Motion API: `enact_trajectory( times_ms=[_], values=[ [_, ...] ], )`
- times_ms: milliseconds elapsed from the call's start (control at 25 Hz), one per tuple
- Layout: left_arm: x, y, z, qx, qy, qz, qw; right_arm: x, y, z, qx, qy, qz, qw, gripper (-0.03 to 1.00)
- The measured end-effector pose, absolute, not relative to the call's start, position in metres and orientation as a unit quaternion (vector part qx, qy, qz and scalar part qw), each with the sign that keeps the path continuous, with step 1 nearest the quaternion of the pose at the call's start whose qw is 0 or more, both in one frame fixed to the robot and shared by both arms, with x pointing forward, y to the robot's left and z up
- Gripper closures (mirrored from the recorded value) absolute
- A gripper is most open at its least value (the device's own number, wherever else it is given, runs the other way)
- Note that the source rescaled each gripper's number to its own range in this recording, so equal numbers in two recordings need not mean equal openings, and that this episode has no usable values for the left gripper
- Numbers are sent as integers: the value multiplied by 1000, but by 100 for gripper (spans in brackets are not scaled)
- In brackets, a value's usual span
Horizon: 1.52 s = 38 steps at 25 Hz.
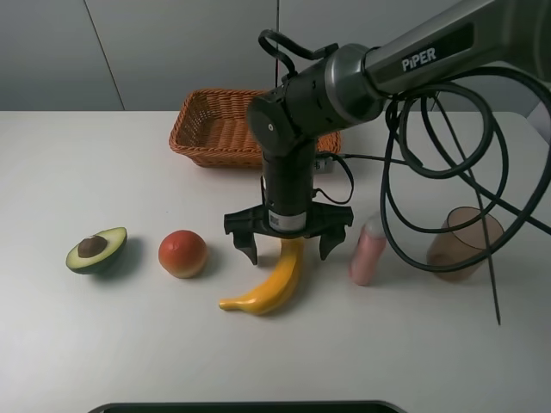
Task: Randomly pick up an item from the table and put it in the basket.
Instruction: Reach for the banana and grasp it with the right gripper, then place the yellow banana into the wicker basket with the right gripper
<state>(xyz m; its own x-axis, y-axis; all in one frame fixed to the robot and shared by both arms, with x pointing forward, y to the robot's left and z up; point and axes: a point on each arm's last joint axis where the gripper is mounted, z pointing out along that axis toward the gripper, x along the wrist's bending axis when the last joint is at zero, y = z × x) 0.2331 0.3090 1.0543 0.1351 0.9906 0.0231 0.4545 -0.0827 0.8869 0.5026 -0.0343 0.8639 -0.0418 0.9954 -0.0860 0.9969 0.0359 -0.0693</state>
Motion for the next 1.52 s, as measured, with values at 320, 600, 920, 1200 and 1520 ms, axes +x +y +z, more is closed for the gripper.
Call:
enact_trajectory(
  times_ms=[320, 600, 920, 1200, 1520],
  values=[
    [233, 309, 1054, 648, 558, 349, 384, 502, -32, 862, 680, 731, -54, 11, -2],
    [233, 309, 1054, 648, 558, 350, 383, 503, -32, 861, 679, 732, -54, 12, 97],
    [233, 309, 1054, 648, 558, 350, 383, 503, -31, 861, 678, 733, -49, 12, 96],
    [233, 309, 1054, 648, 558, 350, 383, 501, -27, 884, 678, 735, -21, -12, 96],
    [233, 309, 1054, 648, 558, 351, 383, 507, -21, 972, 639, 768, 44, -8, 96]
  ],
)
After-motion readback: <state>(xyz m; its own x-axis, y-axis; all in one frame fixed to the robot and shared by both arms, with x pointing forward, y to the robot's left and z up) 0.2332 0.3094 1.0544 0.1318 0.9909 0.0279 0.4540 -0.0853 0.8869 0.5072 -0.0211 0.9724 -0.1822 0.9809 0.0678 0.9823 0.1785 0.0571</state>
